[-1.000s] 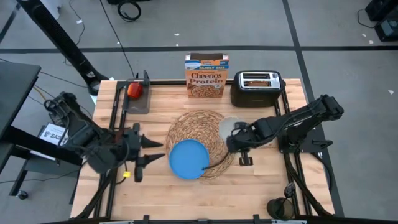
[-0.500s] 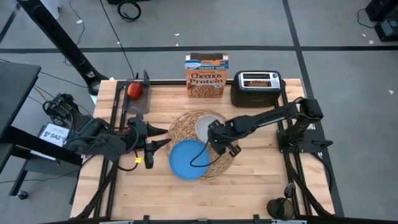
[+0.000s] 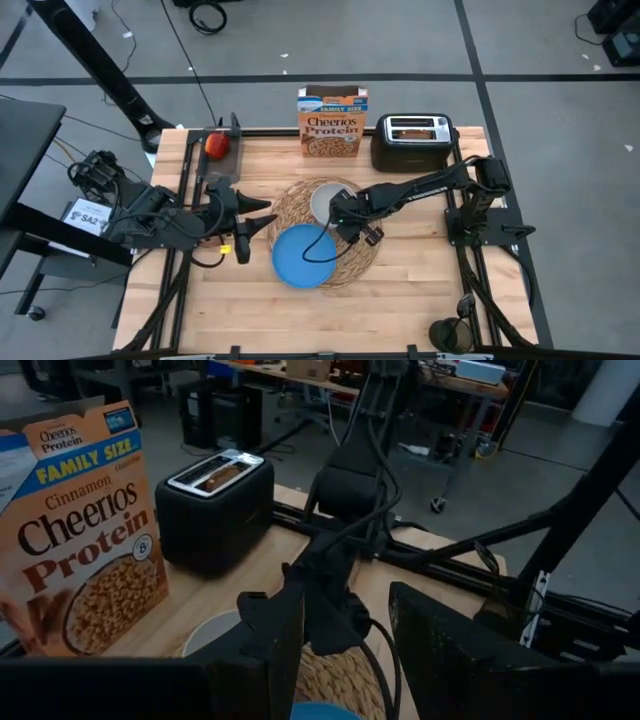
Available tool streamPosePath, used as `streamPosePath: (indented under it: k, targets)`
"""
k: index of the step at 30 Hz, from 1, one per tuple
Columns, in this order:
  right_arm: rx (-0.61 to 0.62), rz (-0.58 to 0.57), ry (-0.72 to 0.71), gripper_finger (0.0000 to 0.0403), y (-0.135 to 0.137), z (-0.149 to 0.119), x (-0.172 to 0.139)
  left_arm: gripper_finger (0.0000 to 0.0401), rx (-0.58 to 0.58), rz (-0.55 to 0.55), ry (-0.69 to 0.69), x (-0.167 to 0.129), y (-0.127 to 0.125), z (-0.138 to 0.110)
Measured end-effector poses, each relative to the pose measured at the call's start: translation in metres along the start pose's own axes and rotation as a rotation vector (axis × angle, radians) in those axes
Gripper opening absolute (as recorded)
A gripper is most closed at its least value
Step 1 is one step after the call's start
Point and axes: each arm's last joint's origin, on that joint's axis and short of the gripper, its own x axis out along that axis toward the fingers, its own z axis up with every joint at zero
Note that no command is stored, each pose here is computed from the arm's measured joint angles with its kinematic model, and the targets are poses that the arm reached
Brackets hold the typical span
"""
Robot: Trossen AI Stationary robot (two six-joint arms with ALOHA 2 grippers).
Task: Arrange a breakfast setting
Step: Put the white bowl on the brown table mat
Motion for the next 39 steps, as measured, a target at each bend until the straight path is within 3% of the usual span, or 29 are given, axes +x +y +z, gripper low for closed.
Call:
streamPosePath:
  k: [9,14,21,25,29,39]
  targets:
    - [-0.023,-0.007,0.000,0.0093,0.006,0.005,-0.002,0.0155,-0.008,-0.003,-0.005,0.000,0.000,0.001]
    - [-0.023,-0.060,-0.035,0.0118,0.007,0.011,-0.029,0.0155,-0.009,-0.004,-0.005,-0.001,0.000,0.001]
    - [0.158,-0.125,-0.160,0.0134,0.007,0.011,-0.070,0.0155,-0.015,-0.029,-0.041,-0.007,0.003,0.009]
    - [0.268,-0.082,-0.173,0.0135,-0.004,0.008,-0.058,0.0155,0.004,-0.061,-0.083,-0.008,0.000,0.015]
    - [0.269,0.005,-0.156,0.0135,-0.005,0.009,-0.038,0.0155,-0.002,-0.109,-0.099,-0.008,-0.002,0.018]
    - [0.288,0.032,-0.081,0.0128,-0.005,0.014,-0.004,0.0155,-0.005,-0.136,-0.098,-0.012,-0.006,0.018]
